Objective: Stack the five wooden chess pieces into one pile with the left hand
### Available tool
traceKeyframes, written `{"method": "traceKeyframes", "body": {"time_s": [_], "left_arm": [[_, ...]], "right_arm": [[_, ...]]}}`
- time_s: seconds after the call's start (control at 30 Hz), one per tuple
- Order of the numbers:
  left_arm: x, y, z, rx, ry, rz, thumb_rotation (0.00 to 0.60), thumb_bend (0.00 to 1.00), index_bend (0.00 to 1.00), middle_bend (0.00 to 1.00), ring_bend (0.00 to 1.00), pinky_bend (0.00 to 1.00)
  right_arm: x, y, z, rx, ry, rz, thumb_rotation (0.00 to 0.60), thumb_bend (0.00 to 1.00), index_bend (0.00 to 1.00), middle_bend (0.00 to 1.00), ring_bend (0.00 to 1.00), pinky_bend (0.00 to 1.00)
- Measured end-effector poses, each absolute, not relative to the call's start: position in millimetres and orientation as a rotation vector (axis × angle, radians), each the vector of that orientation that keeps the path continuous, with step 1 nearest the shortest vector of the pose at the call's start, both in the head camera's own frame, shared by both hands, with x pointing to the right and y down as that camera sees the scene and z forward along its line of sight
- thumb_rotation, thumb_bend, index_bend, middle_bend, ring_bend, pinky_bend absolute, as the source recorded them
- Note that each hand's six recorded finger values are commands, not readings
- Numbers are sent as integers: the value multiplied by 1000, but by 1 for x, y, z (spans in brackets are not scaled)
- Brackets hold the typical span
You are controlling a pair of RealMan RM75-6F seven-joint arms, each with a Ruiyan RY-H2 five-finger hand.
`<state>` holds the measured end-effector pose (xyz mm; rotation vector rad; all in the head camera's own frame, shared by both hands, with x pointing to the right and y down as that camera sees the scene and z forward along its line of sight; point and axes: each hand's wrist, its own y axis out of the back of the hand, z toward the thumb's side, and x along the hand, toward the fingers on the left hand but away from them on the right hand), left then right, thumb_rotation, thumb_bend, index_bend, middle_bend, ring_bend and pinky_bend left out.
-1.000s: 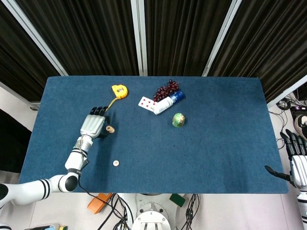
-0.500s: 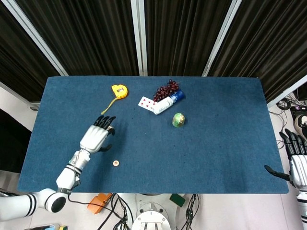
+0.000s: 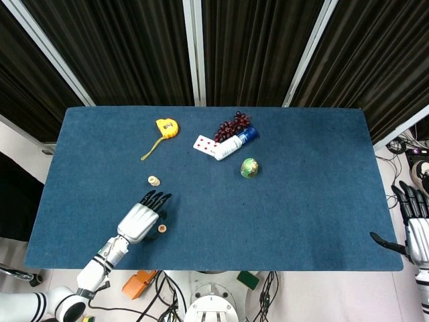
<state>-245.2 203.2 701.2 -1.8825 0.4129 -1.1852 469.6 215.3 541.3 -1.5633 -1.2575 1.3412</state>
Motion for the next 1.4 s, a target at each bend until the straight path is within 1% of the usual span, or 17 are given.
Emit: {"method": "traceKeyframes", "body": {"time_s": [0.17,0.57,0.63,1.03,1.23,1.4], "left_arm": [[-245,208,709,-1868,387,-1201,600,267,414,0,0,0],[-241,214,715,-1890,385,-1209,600,274,429,0,0,0],[-242,215,716,-1888,379,-1213,600,275,439,0,0,0],[-243,215,717,-1892,377,-1229,600,353,511,0,0,0],[-244,199,708,-1878,426,-1213,600,350,513,0,0,0],[-240,166,694,-1857,520,-1198,600,349,513,0,0,0]], "right_arm": [[470,215,541,-1561,-1258,1342,600,123,0,0,0,0],[467,214,543,-1567,-1252,1345,600,123,0,0,0,0],[468,215,543,-1566,-1253,1347,600,123,0,0,0,0],[468,215,543,-1570,-1254,1344,600,123,0,0,0,0],[469,216,543,-1566,-1260,1341,600,123,0,0,0,0],[468,215,543,-1569,-1256,1339,600,123,0,0,0,0]]}}
